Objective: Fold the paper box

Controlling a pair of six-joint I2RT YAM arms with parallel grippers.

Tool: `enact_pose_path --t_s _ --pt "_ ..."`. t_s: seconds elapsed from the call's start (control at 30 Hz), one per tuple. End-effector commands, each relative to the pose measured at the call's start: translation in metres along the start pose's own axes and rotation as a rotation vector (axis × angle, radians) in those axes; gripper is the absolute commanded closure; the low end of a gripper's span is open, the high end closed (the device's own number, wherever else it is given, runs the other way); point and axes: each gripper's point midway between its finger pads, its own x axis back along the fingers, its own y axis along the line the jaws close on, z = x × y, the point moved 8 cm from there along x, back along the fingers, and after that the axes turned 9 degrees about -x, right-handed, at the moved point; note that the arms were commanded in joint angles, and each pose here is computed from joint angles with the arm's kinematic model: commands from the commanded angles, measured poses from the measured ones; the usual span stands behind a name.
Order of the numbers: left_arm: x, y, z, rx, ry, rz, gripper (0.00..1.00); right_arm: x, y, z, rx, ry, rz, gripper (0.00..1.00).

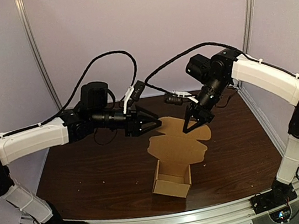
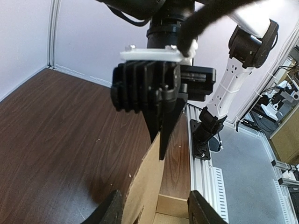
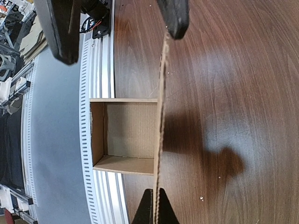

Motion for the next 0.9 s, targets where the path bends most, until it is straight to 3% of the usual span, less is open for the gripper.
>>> enact_pose_path --t_s 0.0,0.13,0.3,0.4,0.63,0.7,0.87 --pt "-0.012 -0.003 -0.005 -0.006 -0.009 0.02 0.54 0.003 -0.001 -0.003 -0.067 0.02 0.014 1.0" --pt "-0.014 -0.005 -0.006 -0.003 -0.017 -0.003 0.58 0.001 -0.005 -0.003 -0.076 0.025 0.03 1.0" --pt "0.007 0.0 -0.011 -0.051 -0.043 -0.225 0.42 0.003 -0.002 0.001 -0.061 0.03 0.018 1.0" --pt "0.009 0.008 -0.005 -0.064 0.007 -0.32 0.38 0.004 0.002 0.001 -0.049 0.021 0.001 1.0" --pt "-0.014 0.011 0.011 -0.01 0.065 -0.17 0.37 0.006 -0.001 -0.002 -0.067 -0.008 -0.008 1.0" --pt "-0.017 0.01 0.012 -0.008 0.064 -0.151 0.39 0.007 -0.002 -0.002 -0.069 -0.012 -0.012 1.0" --pt "-0.013 -0.001 0.003 0.004 0.025 -0.11 0.58 0.009 -0.012 -0.002 -0.106 -0.023 0.026 1.0"
